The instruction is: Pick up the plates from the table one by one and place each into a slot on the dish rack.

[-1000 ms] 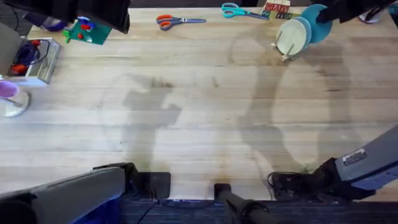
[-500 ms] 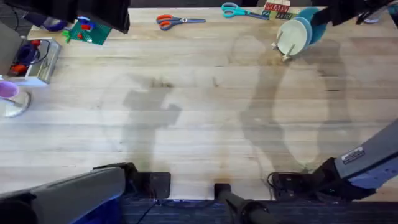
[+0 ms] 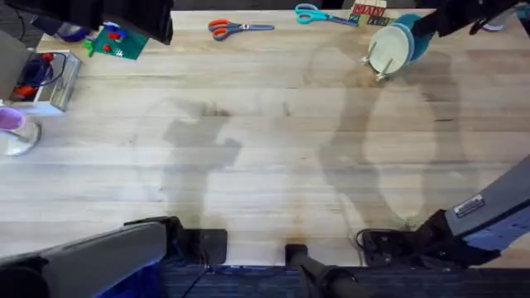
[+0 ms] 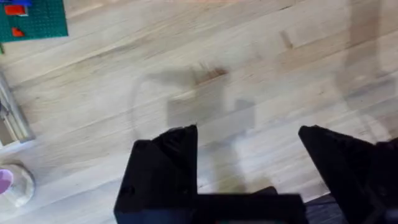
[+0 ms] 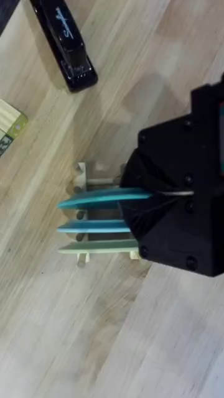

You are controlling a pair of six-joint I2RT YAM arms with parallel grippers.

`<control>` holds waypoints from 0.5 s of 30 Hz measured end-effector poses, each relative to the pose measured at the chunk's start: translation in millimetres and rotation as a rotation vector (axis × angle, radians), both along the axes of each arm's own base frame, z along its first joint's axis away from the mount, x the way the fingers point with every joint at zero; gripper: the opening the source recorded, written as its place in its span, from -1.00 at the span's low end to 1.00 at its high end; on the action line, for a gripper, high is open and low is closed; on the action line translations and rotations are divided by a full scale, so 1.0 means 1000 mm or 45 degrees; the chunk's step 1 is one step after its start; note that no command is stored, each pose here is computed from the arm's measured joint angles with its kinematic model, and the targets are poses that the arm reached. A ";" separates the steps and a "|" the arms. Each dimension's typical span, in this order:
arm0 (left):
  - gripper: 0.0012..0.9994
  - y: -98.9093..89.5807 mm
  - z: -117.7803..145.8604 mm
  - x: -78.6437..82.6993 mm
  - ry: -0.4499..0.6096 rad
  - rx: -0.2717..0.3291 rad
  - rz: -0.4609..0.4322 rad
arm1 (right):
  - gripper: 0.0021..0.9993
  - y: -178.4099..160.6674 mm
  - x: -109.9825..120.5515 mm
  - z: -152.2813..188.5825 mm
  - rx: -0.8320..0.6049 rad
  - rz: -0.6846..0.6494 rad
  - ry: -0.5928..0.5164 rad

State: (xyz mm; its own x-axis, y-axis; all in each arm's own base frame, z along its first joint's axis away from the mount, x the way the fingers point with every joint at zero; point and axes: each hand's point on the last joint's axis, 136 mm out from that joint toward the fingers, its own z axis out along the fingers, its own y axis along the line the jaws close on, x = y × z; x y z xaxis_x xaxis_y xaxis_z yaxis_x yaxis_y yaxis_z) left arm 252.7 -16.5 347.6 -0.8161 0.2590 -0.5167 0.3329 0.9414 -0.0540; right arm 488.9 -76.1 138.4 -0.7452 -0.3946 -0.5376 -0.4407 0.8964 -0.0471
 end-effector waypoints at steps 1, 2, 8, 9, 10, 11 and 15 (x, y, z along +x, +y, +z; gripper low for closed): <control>0.99 0.000 0.000 0.000 0.000 0.000 0.000 | -0.94 0.000 0.000 0.000 0.000 0.000 0.000; 0.99 0.000 0.000 0.000 0.000 0.000 0.000 | -0.94 0.000 0.000 0.000 0.000 0.000 0.000; 0.99 0.000 0.000 0.000 0.000 0.000 0.000 | -0.94 0.000 0.000 0.000 0.000 0.000 0.000; 0.99 0.000 0.000 0.000 0.000 0.000 0.000 | -0.94 0.000 0.000 0.000 0.000 0.000 0.000; 0.99 0.000 0.000 0.000 0.000 0.000 0.000 | -0.94 0.000 0.000 0.000 0.000 0.000 0.000; 0.99 0.000 0.000 0.000 0.000 0.000 0.000 | -0.93 0.000 0.000 0.000 0.000 0.000 0.000; 0.99 0.000 0.000 0.000 0.000 0.000 0.000 | -0.80 0.000 0.000 0.000 0.000 0.000 -0.001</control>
State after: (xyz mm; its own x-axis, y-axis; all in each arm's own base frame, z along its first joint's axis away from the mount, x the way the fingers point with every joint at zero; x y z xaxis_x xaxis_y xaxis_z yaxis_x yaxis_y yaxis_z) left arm 252.7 -16.5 347.6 -0.8161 0.2590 -0.5167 0.3329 0.9414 -0.0540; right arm 489.1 -76.1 138.3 -0.7450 -0.3946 -0.5379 -0.4407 0.8964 -0.0472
